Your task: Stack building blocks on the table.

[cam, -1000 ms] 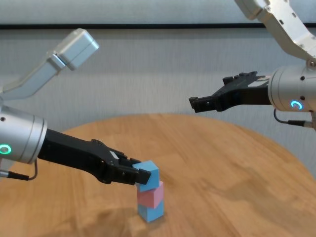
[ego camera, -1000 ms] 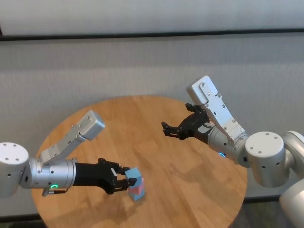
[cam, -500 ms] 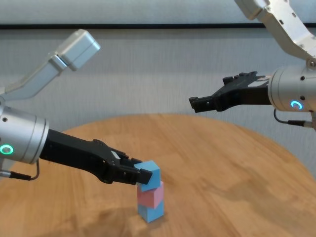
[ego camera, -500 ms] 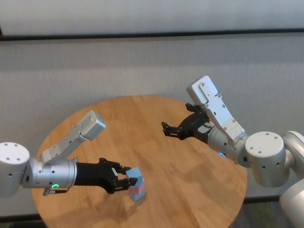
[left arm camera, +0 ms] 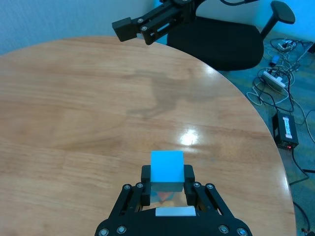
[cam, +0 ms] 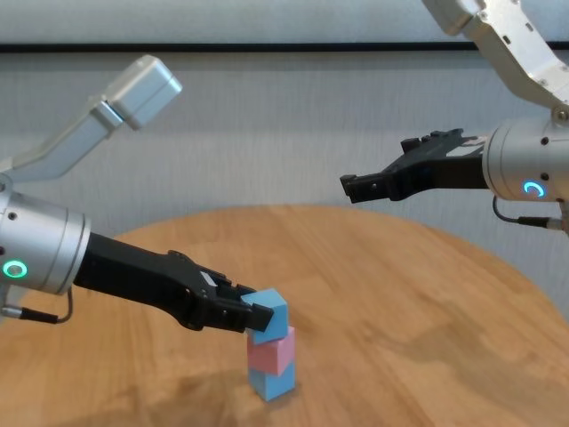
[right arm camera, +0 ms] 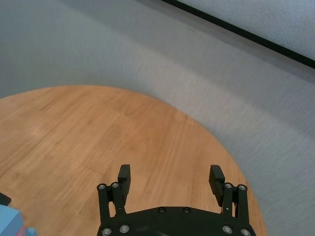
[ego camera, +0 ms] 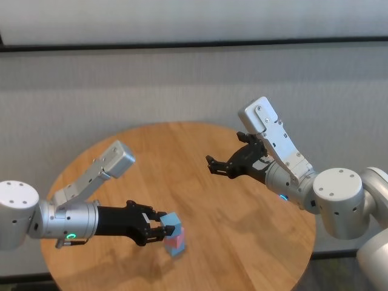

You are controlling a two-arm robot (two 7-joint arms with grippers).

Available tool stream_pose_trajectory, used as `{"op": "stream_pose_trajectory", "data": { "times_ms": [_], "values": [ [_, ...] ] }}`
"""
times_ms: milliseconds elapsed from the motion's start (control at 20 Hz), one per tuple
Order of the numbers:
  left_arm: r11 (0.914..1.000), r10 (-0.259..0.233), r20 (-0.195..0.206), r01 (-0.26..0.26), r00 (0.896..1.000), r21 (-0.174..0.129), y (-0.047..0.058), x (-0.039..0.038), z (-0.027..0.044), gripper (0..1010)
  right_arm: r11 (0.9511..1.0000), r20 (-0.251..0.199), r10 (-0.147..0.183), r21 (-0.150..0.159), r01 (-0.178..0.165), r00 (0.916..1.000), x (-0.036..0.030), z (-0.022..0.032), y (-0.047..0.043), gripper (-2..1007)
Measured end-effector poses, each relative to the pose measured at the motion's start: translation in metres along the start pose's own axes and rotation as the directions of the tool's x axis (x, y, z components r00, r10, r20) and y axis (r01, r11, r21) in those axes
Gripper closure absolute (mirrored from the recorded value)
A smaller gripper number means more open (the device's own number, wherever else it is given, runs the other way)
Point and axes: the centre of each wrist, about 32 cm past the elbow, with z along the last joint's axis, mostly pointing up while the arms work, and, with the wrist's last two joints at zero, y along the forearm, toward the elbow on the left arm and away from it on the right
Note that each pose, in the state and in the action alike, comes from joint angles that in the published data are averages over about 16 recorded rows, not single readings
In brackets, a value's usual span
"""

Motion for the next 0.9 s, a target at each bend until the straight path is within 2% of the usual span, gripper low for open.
{"op": "stream_pose_trajectory", "data": {
  "times_ms": [300,500,900],
  "values": [
    [1.0000,0.001,0.007,-0.001,1.000,0.003,-0.0007,0.0008,0.0004,614,1.0000,0.000,0.000,0.000,0.000,1.0000,0.0000,0.0000,0.0000,1],
    [1.0000,0.002,0.009,-0.002,1.000,0.003,-0.0009,0.0008,0.0005,567,1.0000,0.000,0.000,0.000,0.000,1.0000,0.0000,0.0000,0.0000,1],
    [1.0000,0.003,0.004,-0.003,1.000,0.000,-0.0005,0.0008,0.0005,349,1.0000,0.000,0.000,0.000,0.000,1.0000,0.0000,0.0000,0.0000,0]
  ]
}}
